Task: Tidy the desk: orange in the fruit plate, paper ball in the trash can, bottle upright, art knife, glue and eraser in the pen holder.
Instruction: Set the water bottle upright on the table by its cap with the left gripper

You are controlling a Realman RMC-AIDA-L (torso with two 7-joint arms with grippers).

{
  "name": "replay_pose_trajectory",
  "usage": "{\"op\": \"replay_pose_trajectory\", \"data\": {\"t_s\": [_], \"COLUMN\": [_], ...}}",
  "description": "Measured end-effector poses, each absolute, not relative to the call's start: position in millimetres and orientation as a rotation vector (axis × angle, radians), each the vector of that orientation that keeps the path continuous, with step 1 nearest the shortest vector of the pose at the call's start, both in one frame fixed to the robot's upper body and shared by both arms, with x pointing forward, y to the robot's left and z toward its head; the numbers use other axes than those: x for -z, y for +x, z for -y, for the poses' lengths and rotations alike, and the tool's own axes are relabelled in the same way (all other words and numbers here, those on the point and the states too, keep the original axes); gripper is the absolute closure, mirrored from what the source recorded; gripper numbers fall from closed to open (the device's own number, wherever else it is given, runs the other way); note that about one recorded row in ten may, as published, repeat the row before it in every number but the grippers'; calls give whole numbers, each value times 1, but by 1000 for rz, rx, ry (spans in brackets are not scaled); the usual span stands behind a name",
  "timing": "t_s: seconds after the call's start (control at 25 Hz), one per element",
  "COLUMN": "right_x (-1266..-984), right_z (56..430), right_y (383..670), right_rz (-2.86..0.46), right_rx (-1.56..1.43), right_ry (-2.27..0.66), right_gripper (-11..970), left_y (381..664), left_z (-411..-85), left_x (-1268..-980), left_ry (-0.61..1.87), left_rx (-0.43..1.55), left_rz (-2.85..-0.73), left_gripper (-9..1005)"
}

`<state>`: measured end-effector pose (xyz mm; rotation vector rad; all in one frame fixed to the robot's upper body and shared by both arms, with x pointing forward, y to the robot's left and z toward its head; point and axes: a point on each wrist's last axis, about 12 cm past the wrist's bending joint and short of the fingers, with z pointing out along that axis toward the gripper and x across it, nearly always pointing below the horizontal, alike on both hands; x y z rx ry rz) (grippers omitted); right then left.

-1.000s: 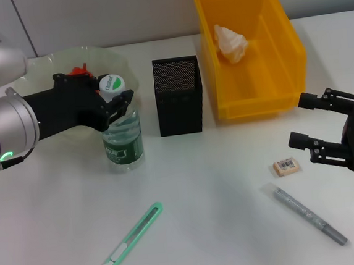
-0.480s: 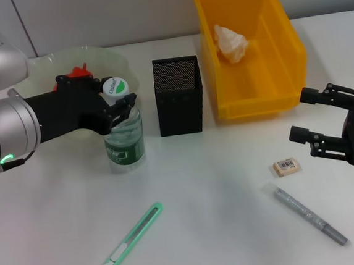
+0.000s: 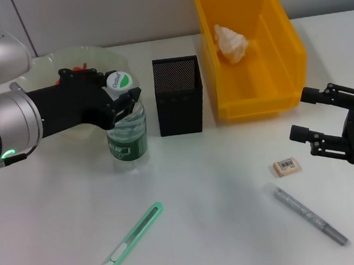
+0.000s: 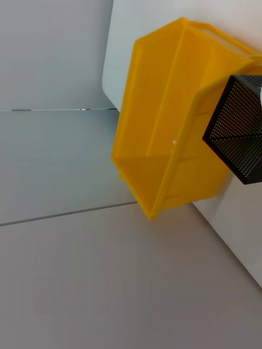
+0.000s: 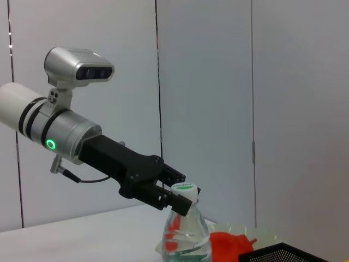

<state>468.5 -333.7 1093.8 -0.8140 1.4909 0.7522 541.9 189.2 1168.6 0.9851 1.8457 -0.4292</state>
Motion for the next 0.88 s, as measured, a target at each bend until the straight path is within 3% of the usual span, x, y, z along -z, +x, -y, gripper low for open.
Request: {"op": "replay_pose_trajectory", "data": {"t_s": [0.88], "right_x": [-1095], "right_z": [332], "right_y": [472], "right_rz": [-1486], "right_rx": [-752], "right_ry": [-822], "right_gripper": [231], "left_y": [540], "left_z": [-196], "left_x": [-1165], "left_ry": [990], "left_rx": [452], "left_rz": [-1883], "left_gripper": [552]}}
